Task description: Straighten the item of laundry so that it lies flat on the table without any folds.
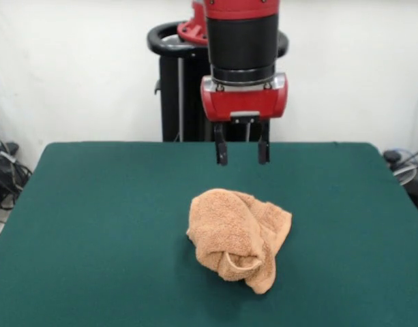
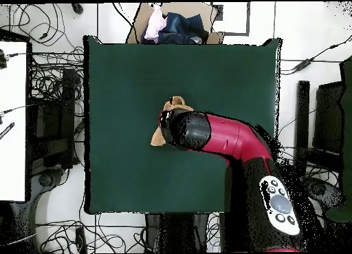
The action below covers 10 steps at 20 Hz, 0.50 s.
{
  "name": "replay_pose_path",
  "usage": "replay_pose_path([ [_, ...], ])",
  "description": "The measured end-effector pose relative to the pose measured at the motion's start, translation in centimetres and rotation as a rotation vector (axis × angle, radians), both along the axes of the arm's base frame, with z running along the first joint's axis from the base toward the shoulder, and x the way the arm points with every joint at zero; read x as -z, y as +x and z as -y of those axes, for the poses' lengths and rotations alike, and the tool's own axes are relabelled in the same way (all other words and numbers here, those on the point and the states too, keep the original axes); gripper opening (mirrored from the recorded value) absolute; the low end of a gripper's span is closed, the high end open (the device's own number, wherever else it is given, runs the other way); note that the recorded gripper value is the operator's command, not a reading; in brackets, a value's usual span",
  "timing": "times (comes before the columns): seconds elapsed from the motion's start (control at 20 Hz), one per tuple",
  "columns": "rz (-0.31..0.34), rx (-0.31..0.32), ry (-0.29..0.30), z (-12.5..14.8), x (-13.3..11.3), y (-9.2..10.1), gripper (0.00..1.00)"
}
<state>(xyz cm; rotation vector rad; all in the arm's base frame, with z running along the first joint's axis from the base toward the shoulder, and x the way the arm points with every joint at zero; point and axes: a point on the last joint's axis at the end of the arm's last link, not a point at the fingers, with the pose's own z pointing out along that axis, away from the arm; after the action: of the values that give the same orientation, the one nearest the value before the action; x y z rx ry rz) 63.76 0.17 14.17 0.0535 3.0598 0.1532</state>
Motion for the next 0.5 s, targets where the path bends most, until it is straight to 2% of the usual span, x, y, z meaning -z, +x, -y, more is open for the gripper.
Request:
replay_pose_path([
  [0.5, 0.016, -0.019, 0.021, -1.03, 0.87, 0.73, 1.00],
])
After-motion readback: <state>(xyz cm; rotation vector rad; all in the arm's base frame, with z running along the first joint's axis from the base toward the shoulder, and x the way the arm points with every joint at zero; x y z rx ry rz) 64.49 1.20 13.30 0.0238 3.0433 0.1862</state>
